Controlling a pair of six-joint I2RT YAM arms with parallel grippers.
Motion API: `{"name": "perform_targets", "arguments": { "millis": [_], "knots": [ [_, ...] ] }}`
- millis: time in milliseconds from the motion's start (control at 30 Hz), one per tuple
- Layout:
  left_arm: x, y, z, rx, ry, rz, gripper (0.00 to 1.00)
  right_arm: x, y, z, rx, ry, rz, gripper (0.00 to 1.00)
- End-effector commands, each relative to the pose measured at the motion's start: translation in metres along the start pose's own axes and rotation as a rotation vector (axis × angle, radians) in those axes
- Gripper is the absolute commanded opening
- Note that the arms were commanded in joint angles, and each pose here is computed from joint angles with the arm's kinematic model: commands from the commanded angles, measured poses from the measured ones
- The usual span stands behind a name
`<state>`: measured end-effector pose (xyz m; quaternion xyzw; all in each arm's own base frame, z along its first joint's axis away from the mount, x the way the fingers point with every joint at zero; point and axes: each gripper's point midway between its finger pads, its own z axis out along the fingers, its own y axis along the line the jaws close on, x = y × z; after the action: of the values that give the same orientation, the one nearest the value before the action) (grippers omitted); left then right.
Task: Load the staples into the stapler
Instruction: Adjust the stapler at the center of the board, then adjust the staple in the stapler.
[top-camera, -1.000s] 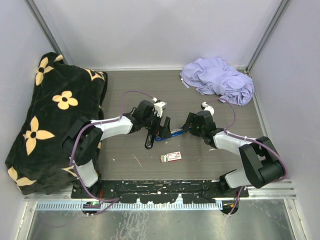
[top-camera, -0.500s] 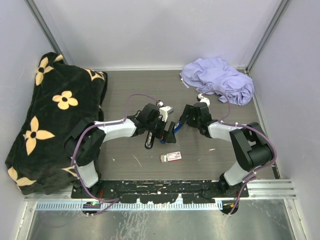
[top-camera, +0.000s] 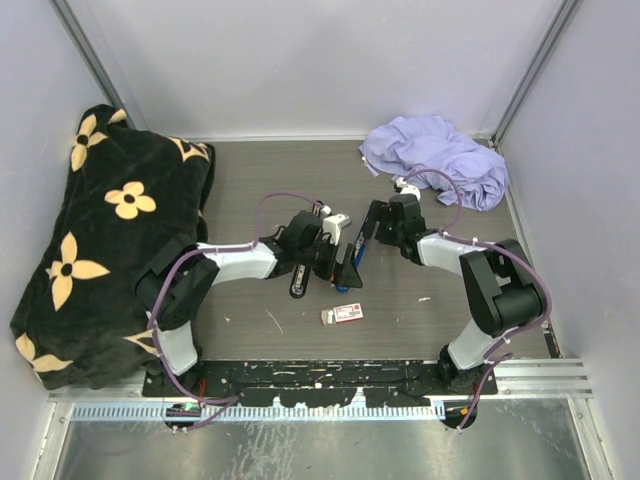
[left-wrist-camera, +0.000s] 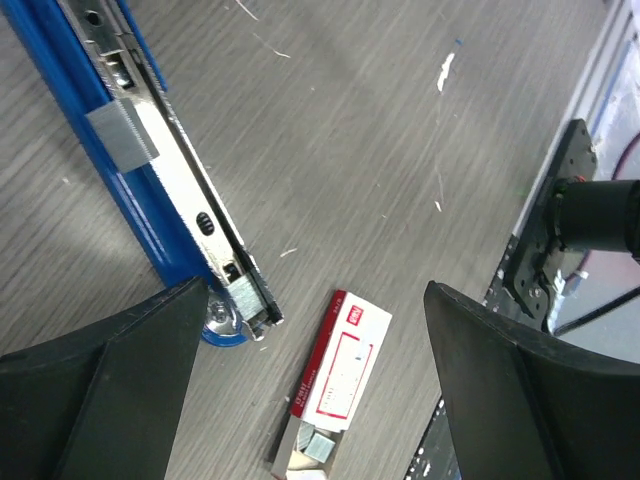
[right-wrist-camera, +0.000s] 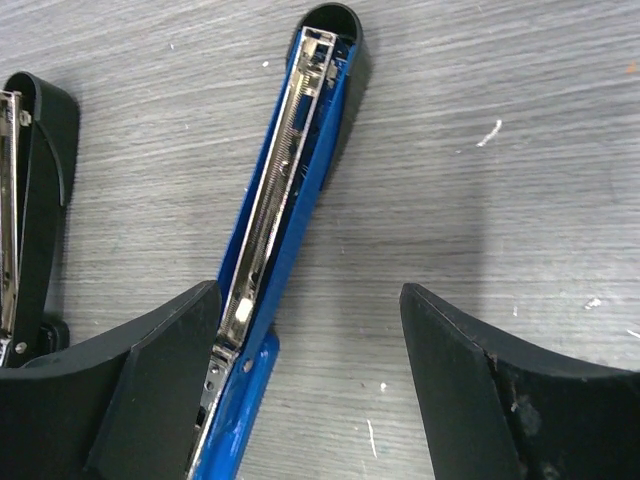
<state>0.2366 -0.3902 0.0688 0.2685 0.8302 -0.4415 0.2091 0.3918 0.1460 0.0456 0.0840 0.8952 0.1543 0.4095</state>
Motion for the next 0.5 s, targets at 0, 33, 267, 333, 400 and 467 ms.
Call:
{"name": "perform_targets", "arguments": {
  "millis": [0, 33, 267, 333, 400, 467],
  "knots": [
    [-0.034, -0.003, -0.013, -0.076, -0.125, 0.041, 0.92, -0.039, 0.009, -0.019, -0.008, -0.079, -0.032, 0.78],
    [-0.038, 0.002, -0.018, -0.116, -0.141, 0.035, 0.92, -0.040, 0.009, -0.022, -0.003, -0.075, -0.039, 0.78],
    [-0.065, 0.024, -0.044, -0.324, -0.241, -0.079, 0.81, -0.045, 0.012, -0.042, -0.009, -0.064, -0.055, 0.76],
    [-0.073, 0.022, -0.041, -0.323, -0.254, -0.124, 0.70, -0.046, 0.013, -0.048, -0.013, -0.072, -0.045, 0.76],
    [-0.077, 0.023, -0.034, -0.316, -0.270, -0.186, 0.63, -0.049, 0.014, -0.056, -0.023, -0.088, -0.037, 0.75],
    [-0.082, 0.026, -0.028, -0.322, -0.276, -0.209, 0.58, -0.049, 0.014, -0.061, -0.026, -0.096, -0.035, 0.75]
  ]
}}
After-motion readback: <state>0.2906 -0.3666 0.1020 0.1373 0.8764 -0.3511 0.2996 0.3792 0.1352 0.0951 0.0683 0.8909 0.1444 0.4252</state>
